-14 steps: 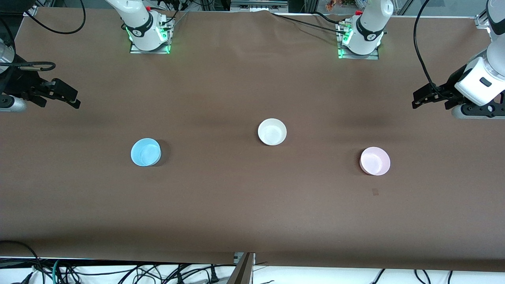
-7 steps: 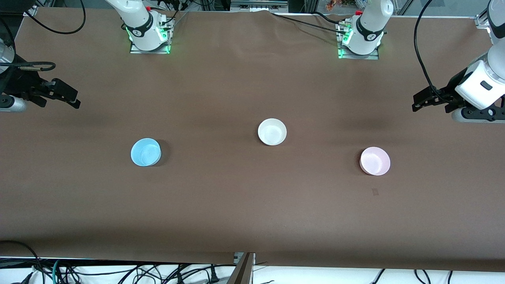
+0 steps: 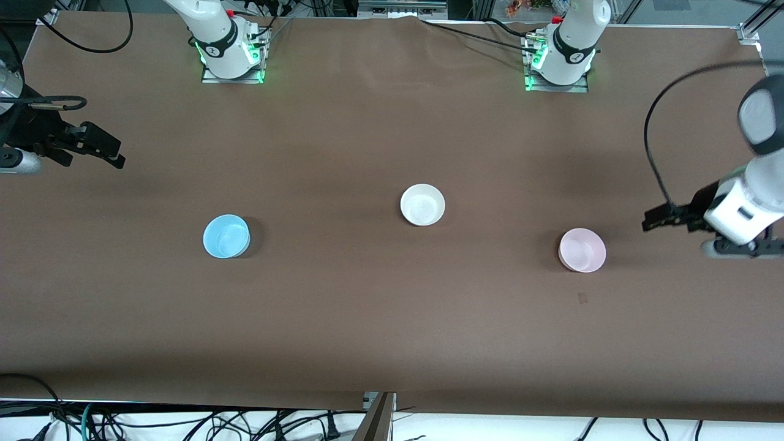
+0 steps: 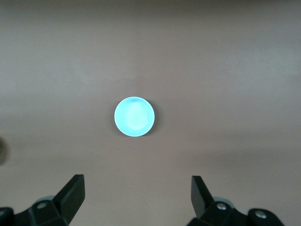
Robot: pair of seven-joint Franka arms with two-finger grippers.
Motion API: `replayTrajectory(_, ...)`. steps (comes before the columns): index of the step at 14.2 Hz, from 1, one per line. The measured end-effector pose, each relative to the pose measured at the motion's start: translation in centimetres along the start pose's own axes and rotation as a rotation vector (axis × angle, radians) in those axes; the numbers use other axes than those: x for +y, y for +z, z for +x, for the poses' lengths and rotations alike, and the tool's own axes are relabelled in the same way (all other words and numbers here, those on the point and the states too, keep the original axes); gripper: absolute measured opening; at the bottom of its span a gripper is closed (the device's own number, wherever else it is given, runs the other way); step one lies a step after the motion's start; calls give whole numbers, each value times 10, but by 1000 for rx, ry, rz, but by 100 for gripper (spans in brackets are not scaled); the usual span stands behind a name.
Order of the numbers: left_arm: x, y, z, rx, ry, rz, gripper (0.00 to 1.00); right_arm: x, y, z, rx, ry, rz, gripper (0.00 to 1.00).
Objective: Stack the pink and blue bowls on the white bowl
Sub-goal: 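Reach the left gripper down to the pink bowl rim and grasp it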
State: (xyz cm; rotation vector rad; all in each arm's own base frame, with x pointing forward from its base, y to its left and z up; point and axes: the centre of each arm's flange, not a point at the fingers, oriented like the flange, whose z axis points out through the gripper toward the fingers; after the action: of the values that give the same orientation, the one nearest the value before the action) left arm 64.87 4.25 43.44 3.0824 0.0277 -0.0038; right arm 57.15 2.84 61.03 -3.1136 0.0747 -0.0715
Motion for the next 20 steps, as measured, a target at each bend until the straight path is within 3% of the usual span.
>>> replayTrajectory(3,-6,61,22,21,12,-10,100,0,0,0,0,0,0,100)
replayTrajectory(7,-9,132,27,-45,49,-26,100,0,0,0,0,0,0,100)
replayTrajectory(15,-23,224,7,-162,503,-90,100,0,0,0,0,0,0,100)
replayTrajectory(17,-24,237,9,-145,562,-92,95,0,0,0,0,0,0,100)
replayTrajectory(20,-27,247,7,-151,618,-102,63,0,0,0,0,0,0,100)
